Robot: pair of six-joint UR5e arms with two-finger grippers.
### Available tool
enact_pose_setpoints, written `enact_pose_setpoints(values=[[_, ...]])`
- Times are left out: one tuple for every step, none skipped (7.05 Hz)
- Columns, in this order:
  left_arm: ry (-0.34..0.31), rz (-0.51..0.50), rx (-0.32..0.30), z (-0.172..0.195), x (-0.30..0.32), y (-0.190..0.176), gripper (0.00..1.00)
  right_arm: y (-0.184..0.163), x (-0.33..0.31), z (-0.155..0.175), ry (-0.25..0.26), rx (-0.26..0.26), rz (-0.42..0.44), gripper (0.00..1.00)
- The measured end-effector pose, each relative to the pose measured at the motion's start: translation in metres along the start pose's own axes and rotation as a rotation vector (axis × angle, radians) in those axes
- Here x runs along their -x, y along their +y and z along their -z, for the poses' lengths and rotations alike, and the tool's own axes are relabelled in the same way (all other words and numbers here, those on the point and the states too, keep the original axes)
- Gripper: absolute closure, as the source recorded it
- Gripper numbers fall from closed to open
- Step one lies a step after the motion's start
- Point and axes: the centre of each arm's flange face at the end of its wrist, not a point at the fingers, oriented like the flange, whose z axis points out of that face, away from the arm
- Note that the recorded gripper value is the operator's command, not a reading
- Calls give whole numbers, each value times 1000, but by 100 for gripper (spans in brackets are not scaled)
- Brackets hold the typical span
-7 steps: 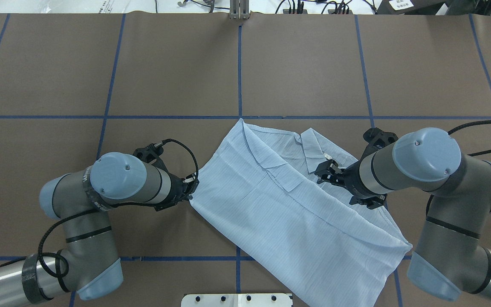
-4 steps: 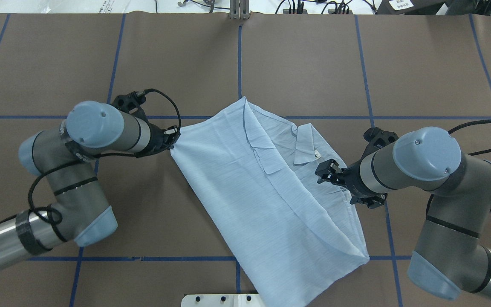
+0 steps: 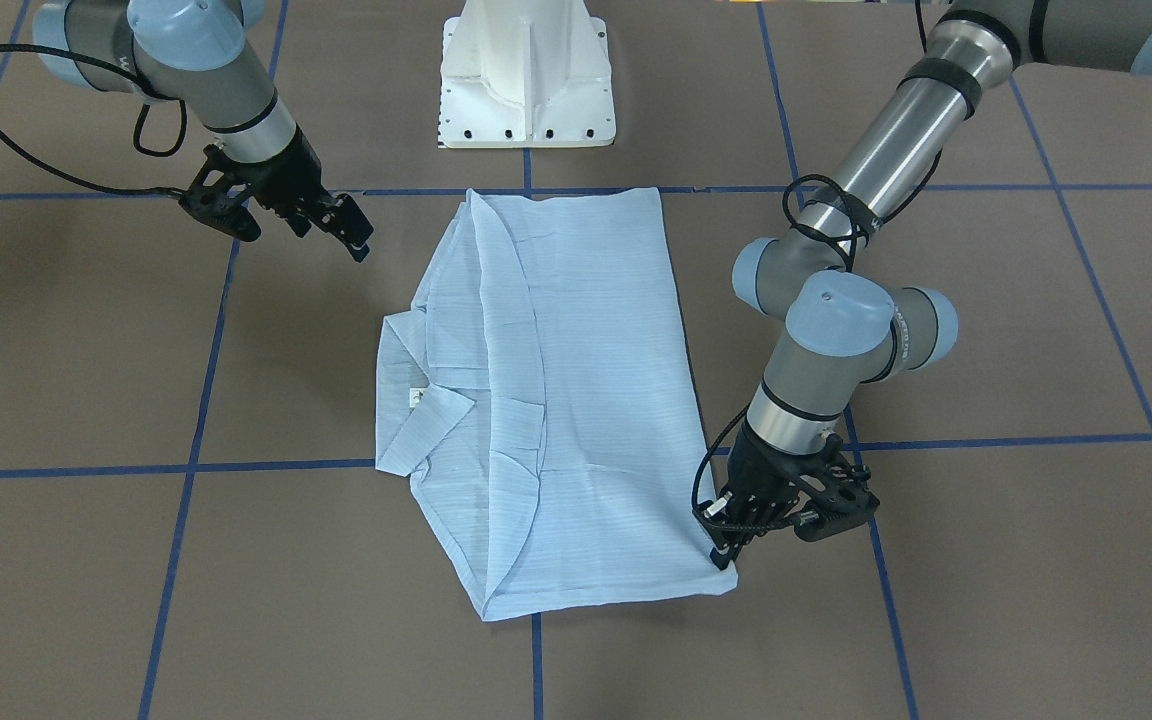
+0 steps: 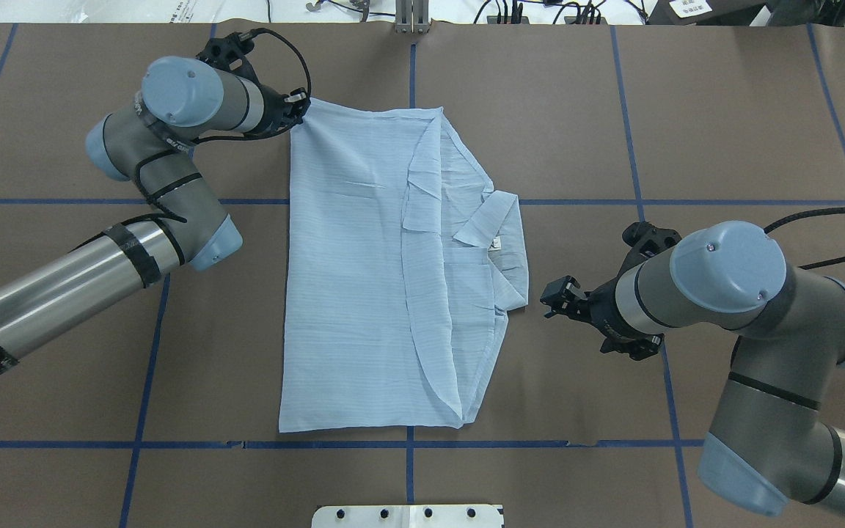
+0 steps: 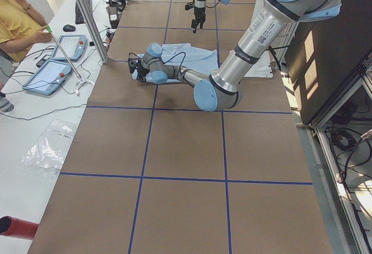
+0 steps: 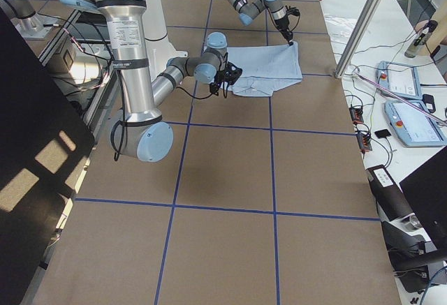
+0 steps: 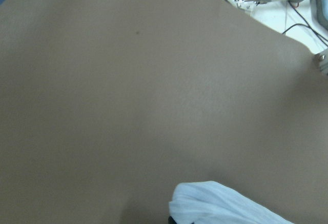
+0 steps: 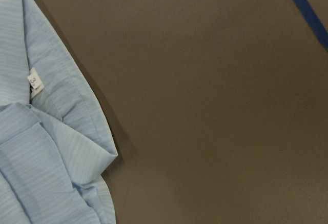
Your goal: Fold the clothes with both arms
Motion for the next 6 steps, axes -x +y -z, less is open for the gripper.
enact_pose_setpoints(values=[[22, -4, -5, 7, -4, -6, 54, 4, 12, -1, -14, -7, 7, 0], [48, -8, 13, 21, 1, -4, 54, 10, 30, -5, -36, -29, 19, 0], [71, -13, 49, 41, 18, 2, 55, 26, 52, -12, -57, -50, 38, 0], [91, -18, 73, 65, 41, 9, 55, 48, 69, -21, -66, -67, 70, 0], [104, -22, 82, 87, 62, 15, 55, 76, 85, -28, -45, -80, 157, 0], [104, -23, 86, 98, 76, 19, 55, 104, 97, -32, -8, -85, 303, 0]])
